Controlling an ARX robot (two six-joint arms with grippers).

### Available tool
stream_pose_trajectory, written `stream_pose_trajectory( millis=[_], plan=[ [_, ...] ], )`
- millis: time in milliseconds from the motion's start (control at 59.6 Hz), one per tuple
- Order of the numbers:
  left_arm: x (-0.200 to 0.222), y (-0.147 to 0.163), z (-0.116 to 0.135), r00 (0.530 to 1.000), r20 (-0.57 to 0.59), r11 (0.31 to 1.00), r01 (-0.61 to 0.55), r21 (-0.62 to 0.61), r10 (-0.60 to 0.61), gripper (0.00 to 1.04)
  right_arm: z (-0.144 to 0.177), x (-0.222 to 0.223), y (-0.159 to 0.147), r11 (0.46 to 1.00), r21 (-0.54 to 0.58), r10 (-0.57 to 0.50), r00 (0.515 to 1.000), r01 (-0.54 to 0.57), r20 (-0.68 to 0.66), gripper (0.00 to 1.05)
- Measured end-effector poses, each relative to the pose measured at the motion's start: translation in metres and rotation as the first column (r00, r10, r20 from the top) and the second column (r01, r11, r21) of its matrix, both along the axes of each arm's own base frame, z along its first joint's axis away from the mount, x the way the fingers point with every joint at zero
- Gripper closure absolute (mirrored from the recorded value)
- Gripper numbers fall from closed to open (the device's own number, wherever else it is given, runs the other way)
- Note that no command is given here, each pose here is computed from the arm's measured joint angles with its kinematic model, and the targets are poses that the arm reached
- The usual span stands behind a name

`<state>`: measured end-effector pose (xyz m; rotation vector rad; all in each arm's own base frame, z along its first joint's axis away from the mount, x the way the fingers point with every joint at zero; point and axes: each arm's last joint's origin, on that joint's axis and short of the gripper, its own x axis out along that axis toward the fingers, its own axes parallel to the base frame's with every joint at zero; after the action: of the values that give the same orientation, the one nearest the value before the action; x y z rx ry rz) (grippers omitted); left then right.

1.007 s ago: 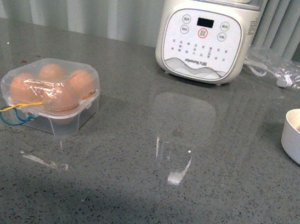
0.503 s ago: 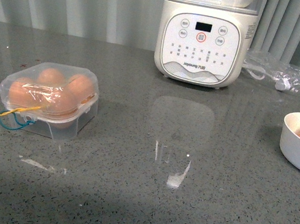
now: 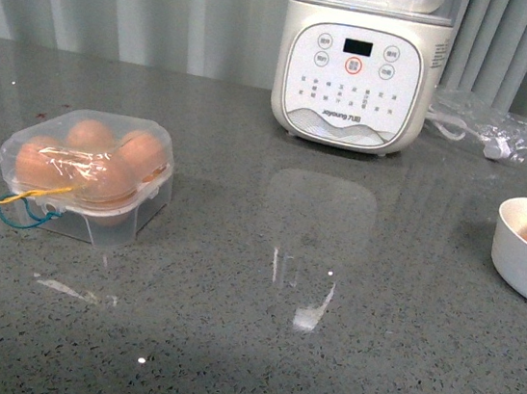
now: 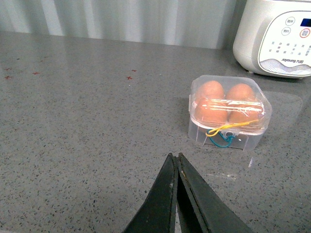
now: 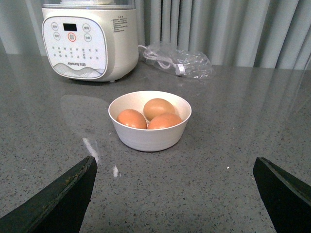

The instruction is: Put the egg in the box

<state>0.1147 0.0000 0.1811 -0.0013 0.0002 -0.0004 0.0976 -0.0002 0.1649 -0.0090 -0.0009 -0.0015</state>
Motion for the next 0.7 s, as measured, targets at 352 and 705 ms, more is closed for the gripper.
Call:
stream_pose_trajectory(
  millis=[352, 705],
  plan=[
    [-0.006, 0.000, -0.005, 1.000, 0.027, 1.000, -0.001, 0.000, 0.001, 1.01, 0.000, 0.000, 0.000, 1.000, 0.000, 0.000, 1.000, 0.000, 0.000, 0.07],
    [-0.019, 0.000, -0.008, 1.000, 0.027, 1.000, 0.000, 0.000, 0.000, 1.01, 0.000, 0.000, 0.000, 1.000, 0.000, 0.000, 1.000, 0.000, 0.000, 0.07]
  ],
)
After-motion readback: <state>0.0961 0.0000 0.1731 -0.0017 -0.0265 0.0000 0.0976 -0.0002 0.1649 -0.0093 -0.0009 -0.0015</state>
